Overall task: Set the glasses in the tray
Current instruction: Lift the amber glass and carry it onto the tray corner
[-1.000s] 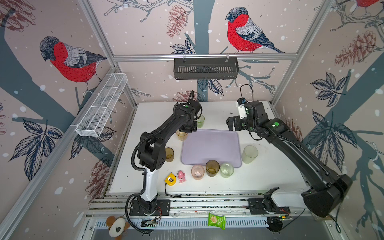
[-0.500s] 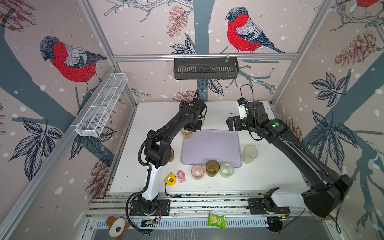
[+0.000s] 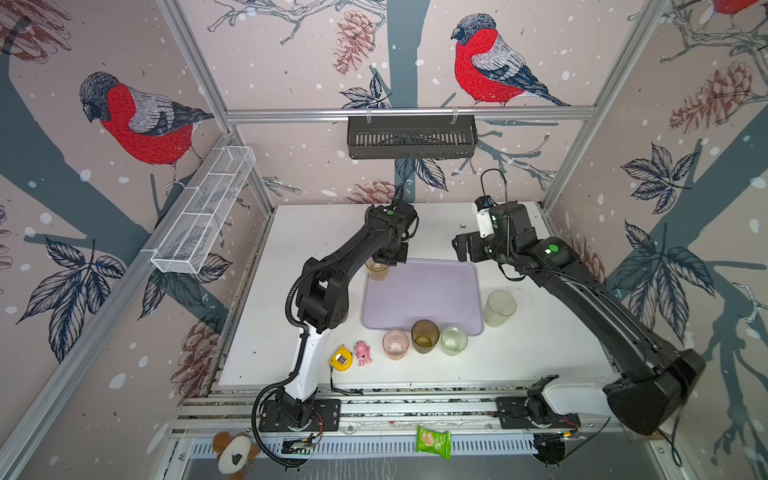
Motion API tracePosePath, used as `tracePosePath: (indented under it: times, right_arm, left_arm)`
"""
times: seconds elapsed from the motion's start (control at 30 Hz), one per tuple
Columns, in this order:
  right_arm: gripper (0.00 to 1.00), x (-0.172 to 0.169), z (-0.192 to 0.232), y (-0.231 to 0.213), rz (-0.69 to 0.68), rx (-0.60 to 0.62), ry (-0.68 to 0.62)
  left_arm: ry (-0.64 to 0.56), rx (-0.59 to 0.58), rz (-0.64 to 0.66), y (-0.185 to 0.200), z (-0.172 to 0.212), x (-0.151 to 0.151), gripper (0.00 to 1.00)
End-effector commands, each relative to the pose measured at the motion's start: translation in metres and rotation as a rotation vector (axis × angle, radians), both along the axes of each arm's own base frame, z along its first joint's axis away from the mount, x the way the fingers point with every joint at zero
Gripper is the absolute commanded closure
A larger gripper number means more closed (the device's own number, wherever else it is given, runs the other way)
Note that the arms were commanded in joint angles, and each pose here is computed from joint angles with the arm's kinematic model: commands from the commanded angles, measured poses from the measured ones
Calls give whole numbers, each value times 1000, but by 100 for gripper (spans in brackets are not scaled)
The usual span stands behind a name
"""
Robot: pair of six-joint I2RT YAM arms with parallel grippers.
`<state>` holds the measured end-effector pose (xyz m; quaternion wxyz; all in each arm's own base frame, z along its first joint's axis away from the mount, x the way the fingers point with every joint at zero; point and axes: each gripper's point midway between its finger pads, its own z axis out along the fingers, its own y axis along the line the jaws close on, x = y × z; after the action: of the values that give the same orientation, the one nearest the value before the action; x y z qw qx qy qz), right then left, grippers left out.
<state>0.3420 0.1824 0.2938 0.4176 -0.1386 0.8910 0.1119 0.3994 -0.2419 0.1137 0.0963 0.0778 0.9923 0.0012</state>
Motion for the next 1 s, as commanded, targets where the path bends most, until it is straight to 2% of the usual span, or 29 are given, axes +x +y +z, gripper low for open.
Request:
tracePosePath:
  times: [0.0,0.97]
  right_arm:
    - [0,3,5,-2,-9,1,-26]
    - [0,3,7,-4,-12,-2,-31]
  left_arm:
    - [13,6,-7,0,-1,-2,96]
    - [32,22,-29,-8,-12,-4,96]
